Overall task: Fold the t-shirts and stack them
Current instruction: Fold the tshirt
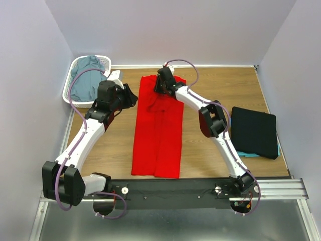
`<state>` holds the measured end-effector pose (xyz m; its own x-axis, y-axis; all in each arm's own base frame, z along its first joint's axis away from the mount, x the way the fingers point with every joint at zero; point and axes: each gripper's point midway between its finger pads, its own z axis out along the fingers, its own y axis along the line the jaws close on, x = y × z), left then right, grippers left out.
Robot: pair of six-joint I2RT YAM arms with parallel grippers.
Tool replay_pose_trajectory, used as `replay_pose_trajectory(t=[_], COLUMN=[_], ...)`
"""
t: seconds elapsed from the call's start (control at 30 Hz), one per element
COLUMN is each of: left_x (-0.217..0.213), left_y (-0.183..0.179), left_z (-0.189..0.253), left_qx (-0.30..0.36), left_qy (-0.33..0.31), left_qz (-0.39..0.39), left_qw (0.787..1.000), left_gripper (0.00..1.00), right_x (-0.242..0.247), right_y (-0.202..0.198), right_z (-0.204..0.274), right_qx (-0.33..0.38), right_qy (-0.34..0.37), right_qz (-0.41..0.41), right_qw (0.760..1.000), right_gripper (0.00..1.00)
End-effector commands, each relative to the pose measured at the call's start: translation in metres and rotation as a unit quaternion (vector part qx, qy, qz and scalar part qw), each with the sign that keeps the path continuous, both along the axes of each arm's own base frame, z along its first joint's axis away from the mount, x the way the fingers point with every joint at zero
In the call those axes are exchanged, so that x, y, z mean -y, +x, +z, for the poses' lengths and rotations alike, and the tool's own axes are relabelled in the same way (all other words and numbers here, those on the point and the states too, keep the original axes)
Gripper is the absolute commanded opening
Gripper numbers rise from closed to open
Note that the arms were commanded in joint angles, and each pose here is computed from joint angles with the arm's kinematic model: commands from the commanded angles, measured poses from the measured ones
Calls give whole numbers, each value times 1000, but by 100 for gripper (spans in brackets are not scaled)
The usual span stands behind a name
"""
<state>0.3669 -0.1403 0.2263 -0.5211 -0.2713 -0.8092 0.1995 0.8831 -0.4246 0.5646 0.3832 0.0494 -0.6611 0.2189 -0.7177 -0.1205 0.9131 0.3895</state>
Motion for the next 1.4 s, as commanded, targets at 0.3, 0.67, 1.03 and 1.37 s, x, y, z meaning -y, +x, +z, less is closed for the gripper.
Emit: replay_pose_trajectory(t=[0.3, 0.67, 1.03, 1.37], left_x=[0, -2, -5, -7], left_y=[-1, 0, 1, 1], left_z=[-16, -25, -38, -43], left_qx=[-13, -18, -29, -32], left_qy=[8, 15, 20, 22], left_qz=[-13, -7, -3, -3], left_qw=[1000, 1000, 999, 999], left_gripper=[44, 44, 44, 44], right_x=[18, 17, -9, -7], right_y=[-5, -6, -28, -32], right_z=[-7, 9, -6, -7], right_qx=[1, 19, 8, 14], right_qy=[-40, -47, -56, -72], right_qz=[-21, -18, 25, 10], right_qw=[999, 999, 998, 997], right_gripper=[42, 42, 42, 25])
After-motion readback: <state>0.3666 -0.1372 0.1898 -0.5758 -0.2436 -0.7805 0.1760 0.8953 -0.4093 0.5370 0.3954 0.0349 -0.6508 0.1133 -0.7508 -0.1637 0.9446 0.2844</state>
